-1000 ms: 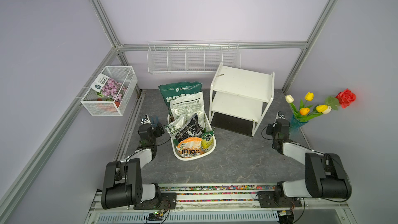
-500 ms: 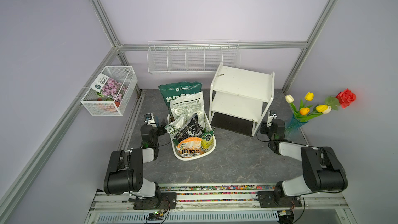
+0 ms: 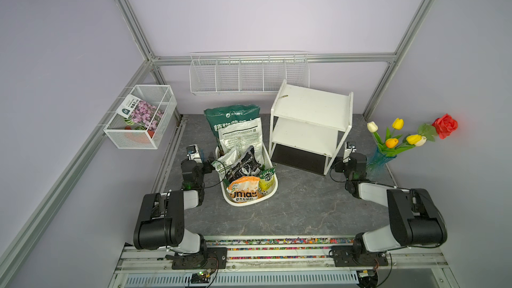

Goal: Take down the fertilizer bag from the shelf
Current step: Reset both arms

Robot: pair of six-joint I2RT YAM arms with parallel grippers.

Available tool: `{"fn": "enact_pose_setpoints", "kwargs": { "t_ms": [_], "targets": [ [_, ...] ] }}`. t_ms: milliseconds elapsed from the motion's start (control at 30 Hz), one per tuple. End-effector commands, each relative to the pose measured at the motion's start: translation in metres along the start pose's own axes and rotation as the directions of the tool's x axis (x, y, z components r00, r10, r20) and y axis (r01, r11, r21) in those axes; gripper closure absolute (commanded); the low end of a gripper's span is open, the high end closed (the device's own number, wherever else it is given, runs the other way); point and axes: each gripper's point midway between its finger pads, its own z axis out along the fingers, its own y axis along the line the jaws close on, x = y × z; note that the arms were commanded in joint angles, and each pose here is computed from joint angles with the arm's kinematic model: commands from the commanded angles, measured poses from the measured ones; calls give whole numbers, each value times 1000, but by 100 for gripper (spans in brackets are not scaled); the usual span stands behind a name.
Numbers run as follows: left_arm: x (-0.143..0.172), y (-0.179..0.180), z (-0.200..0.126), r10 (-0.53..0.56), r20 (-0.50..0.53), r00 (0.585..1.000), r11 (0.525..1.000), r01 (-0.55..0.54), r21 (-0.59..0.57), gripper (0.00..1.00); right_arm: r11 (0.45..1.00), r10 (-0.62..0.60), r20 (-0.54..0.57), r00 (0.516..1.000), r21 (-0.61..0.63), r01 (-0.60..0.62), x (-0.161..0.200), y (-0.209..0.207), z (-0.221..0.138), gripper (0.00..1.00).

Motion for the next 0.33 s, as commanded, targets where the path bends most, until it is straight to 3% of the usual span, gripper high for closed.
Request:
{"fn": "enact_pose_setpoints", "kwargs": {
  "t_ms": [0, 300],
  "targets": [
    [0, -2, 0, 12, 3, 1000, 1000, -12, 6, 0, 1000, 0, 21, 1000, 1, 0, -5, 0, 0, 1],
    [1, -3, 0, 12, 1, 1000, 1000, -12, 5, 0, 1000, 2, 21, 1000, 3, -2, -5, 0, -1, 1]
  ]
}}
